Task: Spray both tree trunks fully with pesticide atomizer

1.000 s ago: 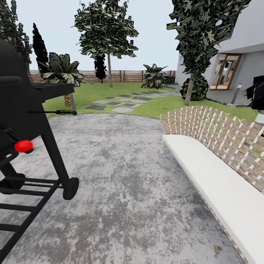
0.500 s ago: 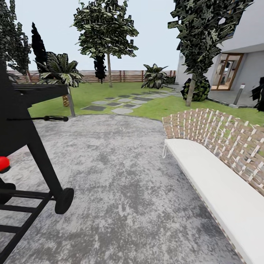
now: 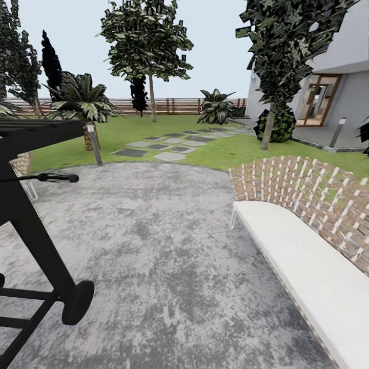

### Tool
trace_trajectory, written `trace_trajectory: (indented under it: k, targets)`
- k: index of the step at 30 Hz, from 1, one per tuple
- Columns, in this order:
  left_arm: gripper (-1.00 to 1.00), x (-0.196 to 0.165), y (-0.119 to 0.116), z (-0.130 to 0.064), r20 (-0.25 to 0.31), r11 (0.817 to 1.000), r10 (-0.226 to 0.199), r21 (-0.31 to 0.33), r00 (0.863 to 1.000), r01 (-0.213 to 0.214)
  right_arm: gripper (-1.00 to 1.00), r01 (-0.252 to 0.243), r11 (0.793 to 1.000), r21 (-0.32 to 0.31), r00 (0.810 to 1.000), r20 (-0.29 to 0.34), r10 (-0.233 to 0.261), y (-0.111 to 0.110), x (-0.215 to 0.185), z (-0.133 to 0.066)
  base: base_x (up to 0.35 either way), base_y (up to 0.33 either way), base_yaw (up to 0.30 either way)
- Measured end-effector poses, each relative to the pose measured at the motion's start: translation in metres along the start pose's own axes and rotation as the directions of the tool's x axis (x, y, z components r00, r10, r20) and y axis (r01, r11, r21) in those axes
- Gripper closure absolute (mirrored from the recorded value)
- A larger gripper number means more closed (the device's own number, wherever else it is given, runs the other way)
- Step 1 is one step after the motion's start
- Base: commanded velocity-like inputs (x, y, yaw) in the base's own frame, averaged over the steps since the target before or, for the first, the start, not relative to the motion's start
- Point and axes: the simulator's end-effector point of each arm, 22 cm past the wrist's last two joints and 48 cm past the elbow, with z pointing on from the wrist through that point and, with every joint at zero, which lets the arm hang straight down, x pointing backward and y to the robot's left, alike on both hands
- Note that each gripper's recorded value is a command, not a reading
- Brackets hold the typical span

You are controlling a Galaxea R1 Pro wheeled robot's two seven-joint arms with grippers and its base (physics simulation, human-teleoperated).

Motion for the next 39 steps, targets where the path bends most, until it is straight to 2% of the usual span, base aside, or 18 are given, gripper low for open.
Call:
trace_trajectory:
  k: [39]
  targets:
    - [-1.00,-0.0009,0.0000,0.0001,0.002,1.000,0.000,0.000,1.000,0.000,-1.00,0.000,1.000,0.000,1.000,-0.003,0.000,0.0001,0.0014,-0.0003,0.338,-0.042,-0.012]
